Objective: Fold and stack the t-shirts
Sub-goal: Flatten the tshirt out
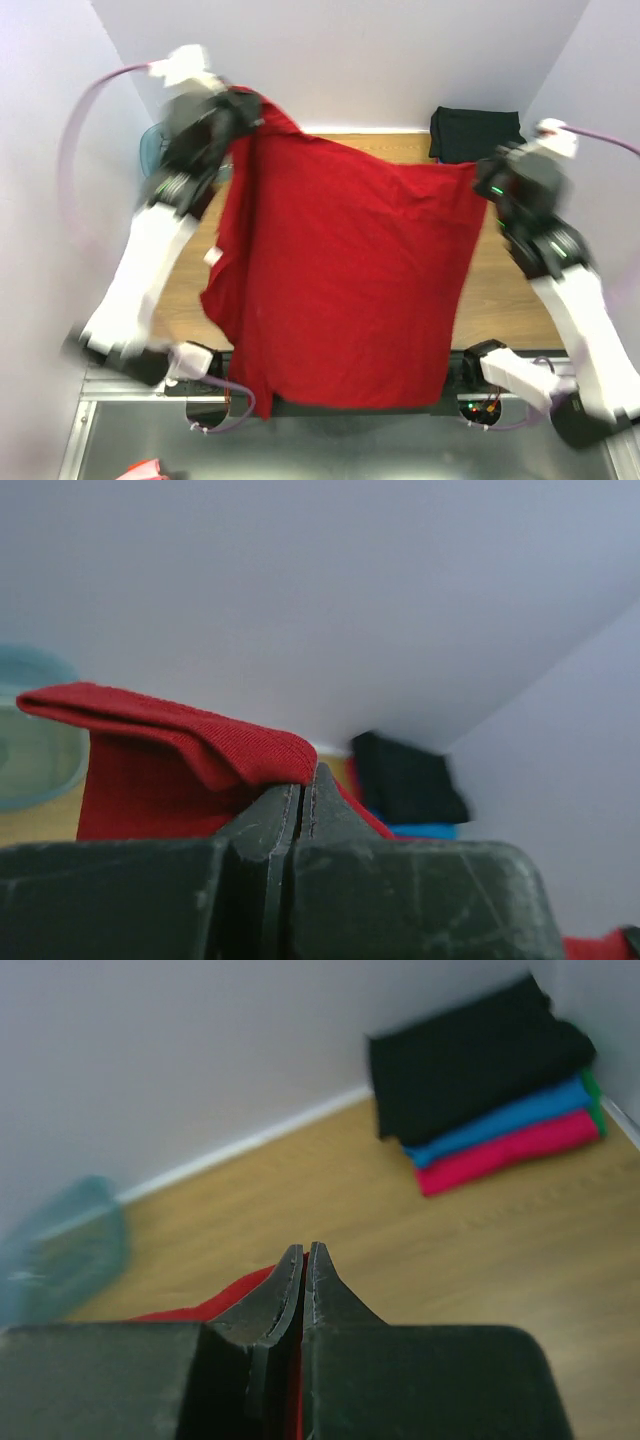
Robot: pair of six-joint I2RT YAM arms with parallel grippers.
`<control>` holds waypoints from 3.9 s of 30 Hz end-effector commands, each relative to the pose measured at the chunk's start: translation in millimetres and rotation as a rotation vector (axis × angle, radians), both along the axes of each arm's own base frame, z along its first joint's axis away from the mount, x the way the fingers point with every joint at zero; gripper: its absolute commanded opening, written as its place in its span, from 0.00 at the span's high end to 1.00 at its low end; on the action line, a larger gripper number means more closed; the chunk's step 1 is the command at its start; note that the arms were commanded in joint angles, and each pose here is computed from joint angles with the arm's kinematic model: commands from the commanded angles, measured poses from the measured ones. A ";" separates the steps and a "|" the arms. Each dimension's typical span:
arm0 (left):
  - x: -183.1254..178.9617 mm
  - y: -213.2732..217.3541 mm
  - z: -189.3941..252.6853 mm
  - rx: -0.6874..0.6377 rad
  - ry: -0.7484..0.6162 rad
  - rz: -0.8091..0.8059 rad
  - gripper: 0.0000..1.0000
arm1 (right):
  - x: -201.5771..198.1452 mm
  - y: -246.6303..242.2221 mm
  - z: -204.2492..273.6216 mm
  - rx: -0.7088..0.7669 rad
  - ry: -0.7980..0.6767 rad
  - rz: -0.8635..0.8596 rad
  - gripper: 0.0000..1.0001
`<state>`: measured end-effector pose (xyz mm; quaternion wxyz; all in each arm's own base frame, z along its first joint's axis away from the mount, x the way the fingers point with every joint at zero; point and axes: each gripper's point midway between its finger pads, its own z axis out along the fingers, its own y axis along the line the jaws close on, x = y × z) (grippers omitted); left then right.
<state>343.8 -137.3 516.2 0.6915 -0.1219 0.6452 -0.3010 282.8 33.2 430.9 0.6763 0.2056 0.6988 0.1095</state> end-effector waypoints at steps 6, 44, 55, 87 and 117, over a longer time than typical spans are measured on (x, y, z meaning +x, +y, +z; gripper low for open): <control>209.5 -26.0 -218.2 0.237 0.500 0.054 0.02 | 161.2 -24.6 -149.1 -0.155 0.359 -0.192 0.91; -9.6 46.5 -336.3 0.155 0.690 0.196 0.02 | 65.1 92.2 -413.8 -0.060 0.905 0.193 0.00; 0.5 42.7 -343.1 0.176 0.696 0.183 0.02 | 83.6 8.7 -409.2 -0.040 0.902 0.013 0.00; 154.8 -13.8 -421.6 0.296 0.850 0.043 0.02 | 251.9 17.4 -376.5 -0.193 0.758 0.185 0.00; 48.9 -9.3 -342.1 0.237 0.794 0.111 0.02 | 240.0 67.1 -256.7 -0.182 0.536 0.320 0.00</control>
